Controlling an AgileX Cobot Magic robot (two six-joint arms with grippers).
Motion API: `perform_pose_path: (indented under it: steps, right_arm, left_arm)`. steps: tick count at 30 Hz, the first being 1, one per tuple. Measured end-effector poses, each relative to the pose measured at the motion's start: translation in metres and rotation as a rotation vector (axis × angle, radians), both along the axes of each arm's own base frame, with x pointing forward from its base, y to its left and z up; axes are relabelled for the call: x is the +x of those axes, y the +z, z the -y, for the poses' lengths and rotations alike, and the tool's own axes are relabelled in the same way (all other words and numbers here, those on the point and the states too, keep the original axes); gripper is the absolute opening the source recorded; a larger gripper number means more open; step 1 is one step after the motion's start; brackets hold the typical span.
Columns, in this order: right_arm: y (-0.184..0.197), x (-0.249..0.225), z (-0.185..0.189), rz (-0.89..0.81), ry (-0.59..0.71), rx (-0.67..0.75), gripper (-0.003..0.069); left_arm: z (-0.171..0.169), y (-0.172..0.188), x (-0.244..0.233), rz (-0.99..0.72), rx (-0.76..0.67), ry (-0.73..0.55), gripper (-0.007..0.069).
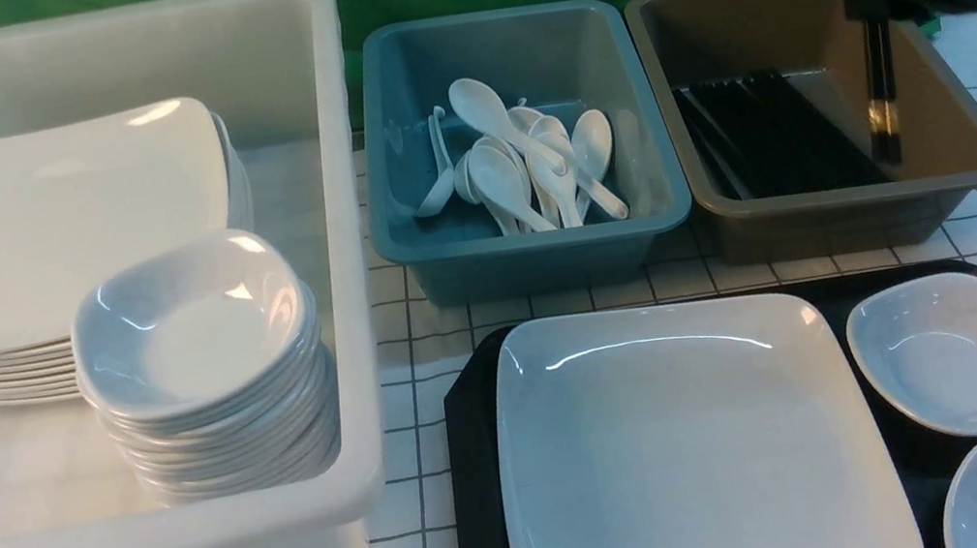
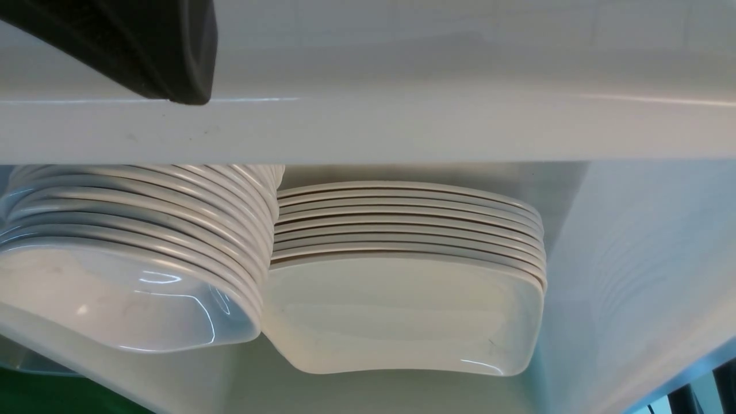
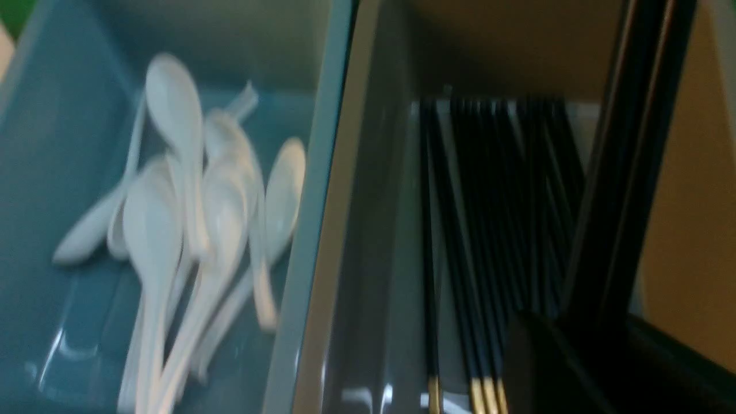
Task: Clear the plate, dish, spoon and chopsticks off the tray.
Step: Use the right arm to put the chopsticks into the small storage box on the right
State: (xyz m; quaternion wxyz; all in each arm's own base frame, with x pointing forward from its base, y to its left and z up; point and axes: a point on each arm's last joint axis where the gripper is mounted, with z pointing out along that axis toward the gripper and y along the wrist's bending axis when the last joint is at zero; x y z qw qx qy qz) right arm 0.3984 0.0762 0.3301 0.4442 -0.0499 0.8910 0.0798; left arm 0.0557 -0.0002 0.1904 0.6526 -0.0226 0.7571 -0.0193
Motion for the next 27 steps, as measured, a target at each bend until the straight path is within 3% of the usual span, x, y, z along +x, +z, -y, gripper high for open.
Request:
perform_pose_path:
  steps: [5,12,17,22,24,27]
  right_arm:
    - [-0.027,0.047,-0.008,0.077,0.007,-0.015,0.012]
    - [-0.1,0.079,-0.013,-0.01,0.003,-0.033,0.0139]
    - [-0.137,0.079,-0.014,-0.155,0.011,-0.052,0.0235]
    - [-0.129,0.068,-0.013,-0.269,0.026,-0.062,0.0288]
    - [-0.107,0.056,-0.012,-0.313,0.058,-0.085,0.0262]
    - [-0.066,0.036,-0.01,-0.34,0.111,-0.122,0.0164]
  left_arm:
    - [0.0,0.0,0.0,0.0,0.0,0.0,0.0004]
    - [0.0,0.0,0.0,0.0,0.0,0.0,0.0004]
    - [0.0,0.0,0.0,0.0,0.0,0.0,0.0004]
    - [0.0,0.0,0.0,0.0,0.0,0.0,0.0004]
    - [0.0,0.0,0.0,0.0,0.0,0.0,0.0004]
    - [0.0,0.0,0.0,0.0,0.0,0.0,0.0004]
